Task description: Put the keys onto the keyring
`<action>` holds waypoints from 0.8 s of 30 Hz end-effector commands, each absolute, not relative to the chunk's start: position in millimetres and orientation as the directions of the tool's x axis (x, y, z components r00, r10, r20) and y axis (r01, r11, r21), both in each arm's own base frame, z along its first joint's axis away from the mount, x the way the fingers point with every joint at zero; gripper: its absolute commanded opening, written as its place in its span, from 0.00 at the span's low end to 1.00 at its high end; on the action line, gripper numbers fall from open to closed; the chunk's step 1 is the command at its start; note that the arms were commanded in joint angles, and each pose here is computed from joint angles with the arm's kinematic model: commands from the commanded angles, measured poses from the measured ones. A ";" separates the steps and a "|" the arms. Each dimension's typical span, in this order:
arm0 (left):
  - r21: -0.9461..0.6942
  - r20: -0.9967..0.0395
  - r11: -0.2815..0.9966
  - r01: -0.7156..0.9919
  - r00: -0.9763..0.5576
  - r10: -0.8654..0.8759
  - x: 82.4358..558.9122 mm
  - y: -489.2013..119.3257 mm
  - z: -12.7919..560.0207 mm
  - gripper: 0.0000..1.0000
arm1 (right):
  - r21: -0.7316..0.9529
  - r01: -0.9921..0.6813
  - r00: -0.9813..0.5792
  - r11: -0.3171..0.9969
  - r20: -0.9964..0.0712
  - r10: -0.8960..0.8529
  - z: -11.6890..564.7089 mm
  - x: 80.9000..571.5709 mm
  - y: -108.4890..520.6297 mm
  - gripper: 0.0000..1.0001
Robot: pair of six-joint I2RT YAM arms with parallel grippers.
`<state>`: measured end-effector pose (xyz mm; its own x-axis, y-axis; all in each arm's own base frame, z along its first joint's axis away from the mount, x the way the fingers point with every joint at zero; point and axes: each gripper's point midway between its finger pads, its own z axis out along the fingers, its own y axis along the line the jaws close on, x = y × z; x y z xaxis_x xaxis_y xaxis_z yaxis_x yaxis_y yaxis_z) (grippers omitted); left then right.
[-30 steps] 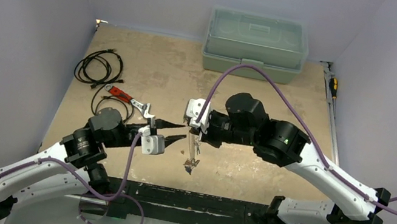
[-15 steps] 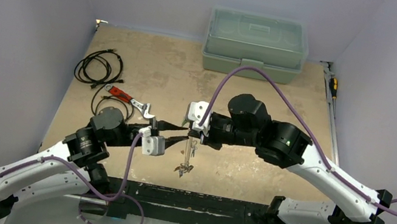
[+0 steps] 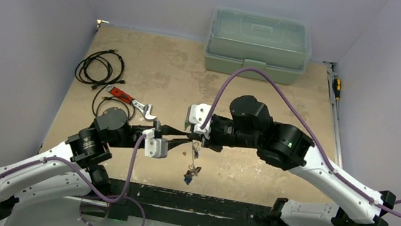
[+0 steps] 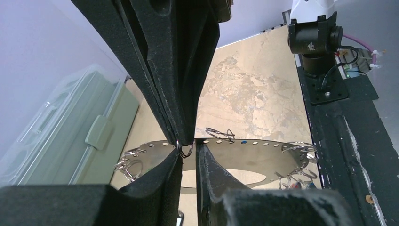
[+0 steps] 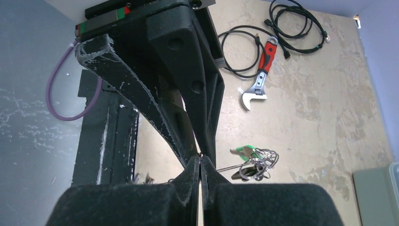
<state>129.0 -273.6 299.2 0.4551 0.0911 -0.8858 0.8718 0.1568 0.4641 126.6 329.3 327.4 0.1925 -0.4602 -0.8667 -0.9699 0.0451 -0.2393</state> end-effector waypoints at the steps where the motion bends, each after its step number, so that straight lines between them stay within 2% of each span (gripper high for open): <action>1: 0.475 -0.879 0.175 0.862 0.475 0.046 128.3 -274.3 315.7 0.15 | -0.254 -0.967 0.234 0.000 -0.892 -0.386 342.9 117.8 338.6 0.00; 6: 0.469 -0.882 0.177 0.866 0.468 0.048 128.9 -274.8 314.8 0.13 | -0.233 -0.972 0.223 -0.025 -0.886 -0.407 334.4 114.7 341.1 0.00; 9: 0.469 -0.882 0.175 0.866 0.468 0.051 128.9 -275.0 313.8 0.00 | -0.232 -0.972 0.229 -0.038 -0.891 -0.392 337.4 111.8 341.7 0.00; 15: 0.468 -0.882 0.170 0.867 0.469 0.036 126.6 -274.9 313.8 0.00 | -0.243 -0.969 0.242 -0.042 -0.906 -0.348 348.6 107.7 341.4 0.00; 16: 0.465 -0.884 0.177 0.868 0.467 0.029 126.7 -274.6 314.9 0.00 | -0.248 -0.968 0.243 -0.030 -0.907 -0.344 350.0 109.4 341.2 0.05; 19: 0.451 -0.886 0.211 0.867 0.463 -0.012 127.0 -271.7 322.3 0.00 | -0.268 -0.963 0.243 0.034 -0.916 -0.320 358.2 117.6 338.8 0.37; 20: 0.443 -0.888 0.221 0.869 0.459 -0.026 126.9 -270.7 324.2 0.00 | -0.272 -0.961 0.244 0.050 -0.919 -0.310 361.1 119.1 338.0 0.44; 24: 0.416 -0.887 0.255 0.873 0.451 -0.097 123.7 -266.4 336.7 0.00 | -0.300 -0.940 0.255 0.163 -0.934 -0.249 379.8 131.4 330.2 0.56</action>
<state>126.3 -271.4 293.6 0.4147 0.0554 -0.9083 0.8911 0.1771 0.4177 121.8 334.7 336.1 0.2146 -0.3886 -0.8961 -0.9677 0.0397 -0.2490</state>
